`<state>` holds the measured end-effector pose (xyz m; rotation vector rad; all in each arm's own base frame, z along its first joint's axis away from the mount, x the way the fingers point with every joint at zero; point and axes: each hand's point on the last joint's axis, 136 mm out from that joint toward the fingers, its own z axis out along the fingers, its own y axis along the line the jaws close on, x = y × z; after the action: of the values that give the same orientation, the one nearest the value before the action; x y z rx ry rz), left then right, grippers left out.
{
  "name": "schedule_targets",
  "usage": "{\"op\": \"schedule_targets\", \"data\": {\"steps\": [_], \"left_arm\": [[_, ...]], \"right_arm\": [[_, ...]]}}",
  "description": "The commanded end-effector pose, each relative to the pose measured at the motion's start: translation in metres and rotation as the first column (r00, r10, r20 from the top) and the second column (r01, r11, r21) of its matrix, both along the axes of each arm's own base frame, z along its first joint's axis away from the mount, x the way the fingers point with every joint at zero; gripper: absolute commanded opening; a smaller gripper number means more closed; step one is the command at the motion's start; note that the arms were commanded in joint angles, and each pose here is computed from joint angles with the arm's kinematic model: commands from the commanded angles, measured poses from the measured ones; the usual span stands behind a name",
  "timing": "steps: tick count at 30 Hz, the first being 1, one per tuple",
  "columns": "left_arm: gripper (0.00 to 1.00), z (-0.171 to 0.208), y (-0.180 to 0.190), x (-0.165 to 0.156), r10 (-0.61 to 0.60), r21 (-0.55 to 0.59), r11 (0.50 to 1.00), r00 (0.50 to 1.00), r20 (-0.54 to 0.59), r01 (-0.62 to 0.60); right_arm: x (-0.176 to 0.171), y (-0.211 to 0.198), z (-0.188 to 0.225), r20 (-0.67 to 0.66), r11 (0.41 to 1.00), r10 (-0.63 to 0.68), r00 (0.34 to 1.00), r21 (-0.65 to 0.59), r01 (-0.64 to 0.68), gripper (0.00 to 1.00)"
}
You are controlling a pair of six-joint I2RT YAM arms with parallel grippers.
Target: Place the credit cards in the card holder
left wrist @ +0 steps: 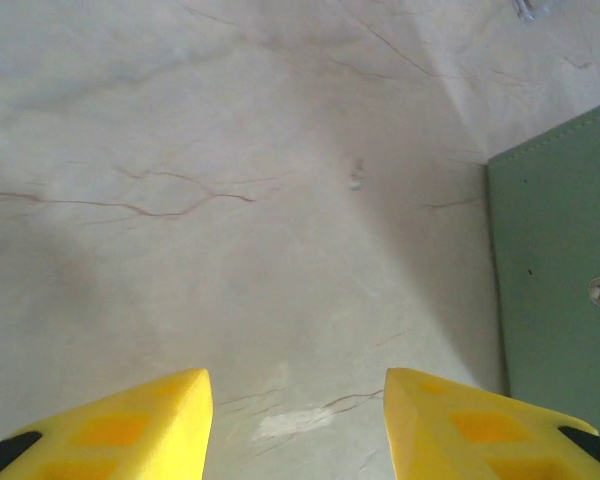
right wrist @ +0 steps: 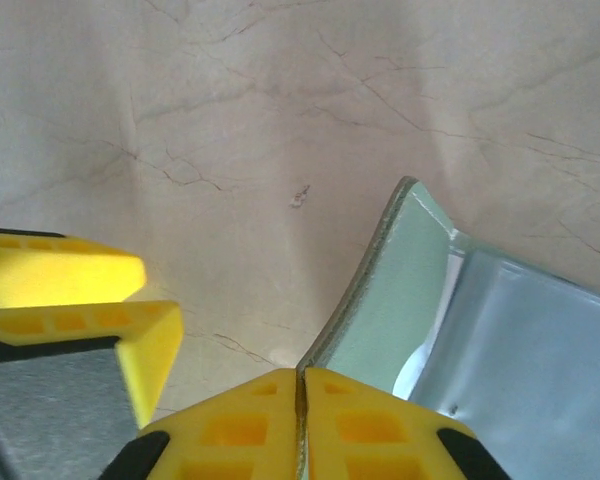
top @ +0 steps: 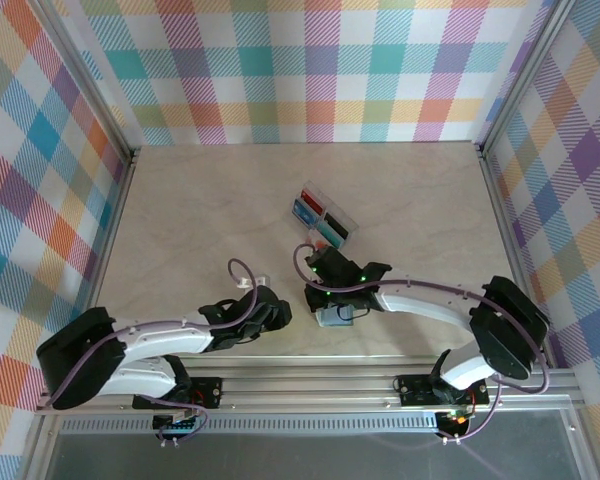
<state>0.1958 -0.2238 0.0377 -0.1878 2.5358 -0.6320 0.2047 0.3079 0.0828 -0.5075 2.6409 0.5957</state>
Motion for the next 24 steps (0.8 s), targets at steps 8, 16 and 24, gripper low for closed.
{"op": "schedule_targets", "data": {"steps": [8, 16, 24], "left_arm": [[0.49, 0.015, 0.033, -0.001, 0.022, 0.109, 0.994, 1.0, 0.019, -0.023], [0.5, 0.036, 0.022, 0.008, -0.006, 0.086, 0.996, 0.999, 0.034, 0.003], [0.51, 0.057, 0.007, 0.02, -0.039, 0.031, 0.999, 0.998, 0.042, 0.038]], "right_arm": [[-0.012, 0.026, -0.023, -0.102, 0.996, 0.083, 0.991, 0.027, -0.08, 0.33], [-0.027, 0.034, -0.028, -0.183, 0.983, 0.148, 0.972, 0.136, -0.124, 0.63], [-0.036, 0.038, -0.022, -0.275, 0.942, 0.209, 0.939, 0.313, -0.118, 0.72]]}}
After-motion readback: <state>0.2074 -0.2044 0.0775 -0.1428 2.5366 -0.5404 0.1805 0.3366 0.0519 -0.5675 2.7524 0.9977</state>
